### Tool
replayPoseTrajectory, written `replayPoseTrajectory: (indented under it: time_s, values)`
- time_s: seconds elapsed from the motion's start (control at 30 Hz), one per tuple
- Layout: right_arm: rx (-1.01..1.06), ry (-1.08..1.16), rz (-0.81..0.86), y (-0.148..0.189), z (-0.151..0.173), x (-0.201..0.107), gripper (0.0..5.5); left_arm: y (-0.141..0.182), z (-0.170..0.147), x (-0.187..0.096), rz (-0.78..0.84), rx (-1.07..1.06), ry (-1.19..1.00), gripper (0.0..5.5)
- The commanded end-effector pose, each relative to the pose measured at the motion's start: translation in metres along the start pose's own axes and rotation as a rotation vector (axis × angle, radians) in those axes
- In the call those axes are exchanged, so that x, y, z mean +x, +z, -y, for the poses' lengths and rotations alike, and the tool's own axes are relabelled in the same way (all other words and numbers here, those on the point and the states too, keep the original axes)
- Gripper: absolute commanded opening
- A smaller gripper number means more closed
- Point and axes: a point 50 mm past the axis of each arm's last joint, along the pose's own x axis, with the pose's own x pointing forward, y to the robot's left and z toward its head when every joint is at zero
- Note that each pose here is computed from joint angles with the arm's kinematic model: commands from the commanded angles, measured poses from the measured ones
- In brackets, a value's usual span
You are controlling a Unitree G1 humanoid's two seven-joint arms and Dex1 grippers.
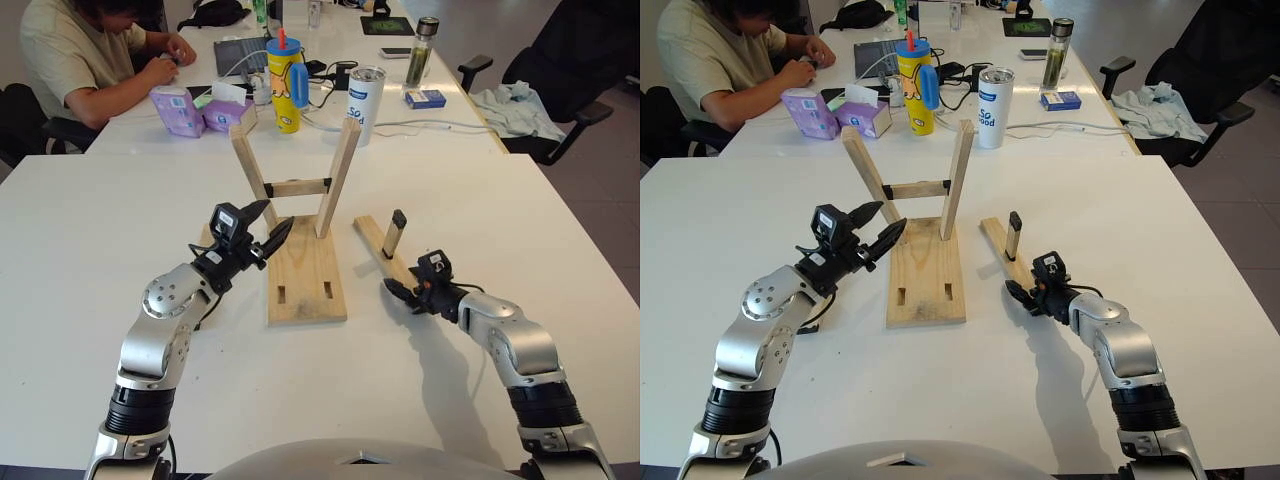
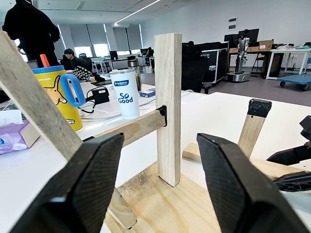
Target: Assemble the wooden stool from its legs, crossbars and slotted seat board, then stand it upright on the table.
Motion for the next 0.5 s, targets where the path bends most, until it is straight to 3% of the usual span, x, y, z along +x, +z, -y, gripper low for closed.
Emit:
replayPoseTrajectory:
  time_s: [0.03,0.17,0.27,0.4,0.5]
  values:
    - [-0.006,0.021,-0.012,0.008,-0.001,0.000,2.70,0.001,-0.002,-0.001,-0.010,-0.007,0.008,2.79]
    - [0.043,0.011,0.013,0.013,-0.002,0.001,2.11,0.002,-0.002,-0.001,-0.020,-0.049,-0.024,2.79]
    - [0.094,-0.017,0.078,0.020,0.001,0.001,2.06,0.007,-0.001,-0.001,-0.022,-0.084,-0.070,2.79]
    - [0.193,-0.077,0.433,0.063,0.015,-0.014,2.06,0.019,-0.005,-0.001,0.007,-0.139,-0.117,2.79]
    - [0.238,0.004,0.633,0.097,0.016,-0.029,2.06,0.026,-0.011,-0.003,0.026,-0.200,-0.146,2.79]
